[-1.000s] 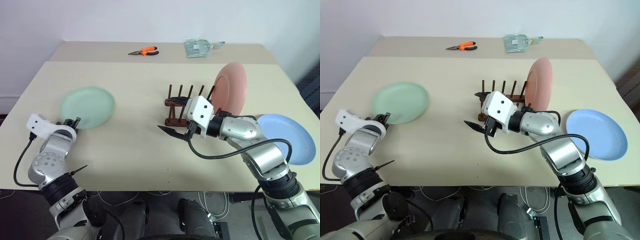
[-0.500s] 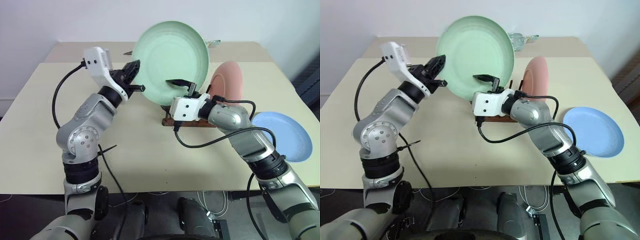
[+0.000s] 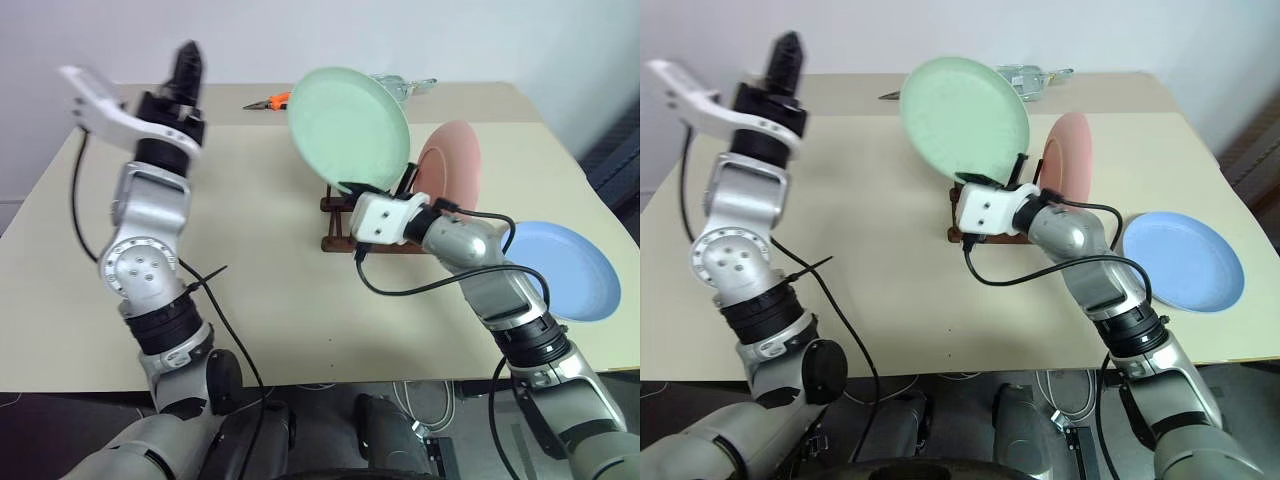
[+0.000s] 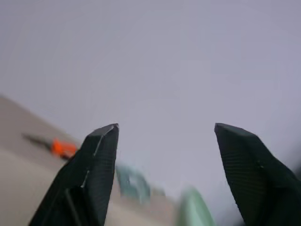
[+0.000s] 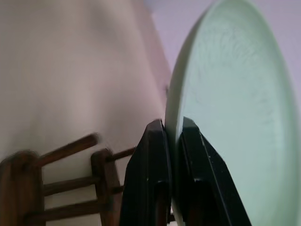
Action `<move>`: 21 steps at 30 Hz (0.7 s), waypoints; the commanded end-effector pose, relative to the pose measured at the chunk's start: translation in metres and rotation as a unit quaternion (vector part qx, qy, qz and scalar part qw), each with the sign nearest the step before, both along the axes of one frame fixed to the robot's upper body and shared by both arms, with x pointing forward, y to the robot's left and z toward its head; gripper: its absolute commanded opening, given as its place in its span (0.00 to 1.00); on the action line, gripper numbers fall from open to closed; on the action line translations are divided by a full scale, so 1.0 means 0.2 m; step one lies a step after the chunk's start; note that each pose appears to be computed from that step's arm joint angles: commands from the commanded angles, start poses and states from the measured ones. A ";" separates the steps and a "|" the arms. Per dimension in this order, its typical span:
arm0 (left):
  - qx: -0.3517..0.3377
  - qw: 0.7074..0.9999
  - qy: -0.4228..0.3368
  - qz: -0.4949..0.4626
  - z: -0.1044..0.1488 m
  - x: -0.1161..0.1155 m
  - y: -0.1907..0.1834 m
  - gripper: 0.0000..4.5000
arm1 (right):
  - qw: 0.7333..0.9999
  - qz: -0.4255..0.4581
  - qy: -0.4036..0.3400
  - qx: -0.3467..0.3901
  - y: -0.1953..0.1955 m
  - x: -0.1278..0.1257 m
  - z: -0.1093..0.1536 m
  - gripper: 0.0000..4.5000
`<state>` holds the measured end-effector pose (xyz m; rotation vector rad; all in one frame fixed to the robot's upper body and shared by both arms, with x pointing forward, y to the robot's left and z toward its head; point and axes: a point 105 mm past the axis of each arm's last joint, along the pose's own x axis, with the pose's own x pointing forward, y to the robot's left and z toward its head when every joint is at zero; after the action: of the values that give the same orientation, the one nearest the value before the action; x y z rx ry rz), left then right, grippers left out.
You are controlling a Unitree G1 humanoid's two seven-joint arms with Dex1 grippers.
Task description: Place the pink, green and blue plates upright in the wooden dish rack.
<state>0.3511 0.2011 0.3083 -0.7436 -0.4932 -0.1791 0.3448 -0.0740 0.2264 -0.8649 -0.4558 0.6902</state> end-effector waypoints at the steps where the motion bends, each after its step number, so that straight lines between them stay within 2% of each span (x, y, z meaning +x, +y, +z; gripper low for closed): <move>1: 0.175 0.984 0.014 0.012 -0.13 -0.01 -0.04 0.67 | 0.975 0.060 0.063 0.205 -0.04 -0.12 0.23 0.00; 3: 0.289 0.956 0.038 -0.038 -0.30 -0.02 -0.15 0.67 | 0.931 0.095 0.141 0.322 -0.07 -0.15 0.29 0.00; 4: 0.329 0.940 0.045 -0.075 -0.39 -0.04 -0.22 0.67 | 0.911 0.112 0.174 0.357 -0.08 -0.17 0.30 0.00; 7: 0.389 0.903 0.060 -0.174 -0.60 -0.13 -0.36 0.67 | 0.860 0.132 0.230 0.436 -0.11 -0.20 0.32 0.00; 9: 0.398 0.884 0.066 -0.235 -0.69 -0.20 -0.43 0.67 | 0.831 0.123 0.256 0.478 -0.13 -0.18 0.31 0.00; 12: 0.406 0.860 0.065 -0.303 -0.77 -0.29 -0.51 0.67 | 0.813 0.101 0.279 0.501 -0.15 -0.16 0.27 0.00; 15: 0.408 0.843 0.058 -0.345 -0.79 -0.37 -0.56 0.67 | 0.805 0.077 0.291 0.512 -0.17 -0.14 0.23 0.00; 21: 0.408 0.840 0.055 -0.354 -0.78 -0.39 -0.58 0.67 | 0.790 0.041 0.323 0.520 -0.21 -0.10 0.14 0.00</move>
<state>0.2785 0.0895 0.1433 -0.0617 0.0550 -0.9499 0.3281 -0.1135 0.2477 0.4460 -0.1564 0.6318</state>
